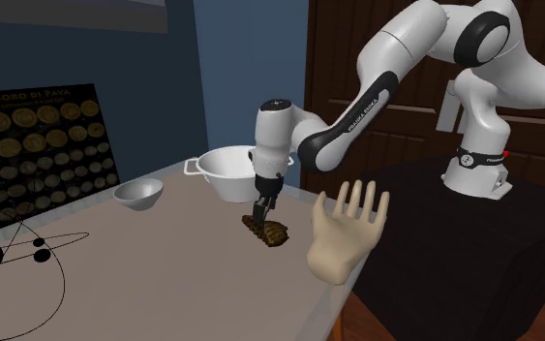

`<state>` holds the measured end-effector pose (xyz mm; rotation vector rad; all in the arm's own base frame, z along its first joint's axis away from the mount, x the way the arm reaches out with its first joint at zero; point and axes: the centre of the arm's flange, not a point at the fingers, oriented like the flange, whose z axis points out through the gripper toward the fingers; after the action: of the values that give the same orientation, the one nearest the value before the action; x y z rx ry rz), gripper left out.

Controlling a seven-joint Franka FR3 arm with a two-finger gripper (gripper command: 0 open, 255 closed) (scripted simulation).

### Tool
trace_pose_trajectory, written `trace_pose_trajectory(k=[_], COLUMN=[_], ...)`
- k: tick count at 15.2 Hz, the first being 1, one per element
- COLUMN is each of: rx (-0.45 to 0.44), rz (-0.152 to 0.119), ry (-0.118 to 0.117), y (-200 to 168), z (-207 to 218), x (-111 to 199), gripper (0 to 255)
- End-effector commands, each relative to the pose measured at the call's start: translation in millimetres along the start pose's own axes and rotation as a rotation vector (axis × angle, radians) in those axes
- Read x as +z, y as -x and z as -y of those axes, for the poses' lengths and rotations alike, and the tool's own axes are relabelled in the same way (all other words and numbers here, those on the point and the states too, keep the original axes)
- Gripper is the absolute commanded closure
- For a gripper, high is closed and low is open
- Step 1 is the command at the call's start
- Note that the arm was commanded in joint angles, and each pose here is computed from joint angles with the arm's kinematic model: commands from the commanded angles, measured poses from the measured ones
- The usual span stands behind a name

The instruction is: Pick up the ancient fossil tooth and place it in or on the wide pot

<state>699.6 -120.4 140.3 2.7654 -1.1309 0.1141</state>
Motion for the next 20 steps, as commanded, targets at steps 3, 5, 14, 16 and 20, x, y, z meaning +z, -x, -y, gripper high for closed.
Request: trace_pose_trajectory(k=[3, 5, 14, 16, 20], rx=[0.036, 0.036, 0.036, 0.036, 0.036], rz=[-0.007, -0.007, -0.007, -0.007, -0.007], ry=[0.022, 0.022, 0.022, 0.022, 0.022], y=[-6, -6, -6, -6, -6], z=[6, 6, 6, 6, 6], x=[16, 26, 40, 40, 40], gripper=[0, 0, 0, 255, 255])
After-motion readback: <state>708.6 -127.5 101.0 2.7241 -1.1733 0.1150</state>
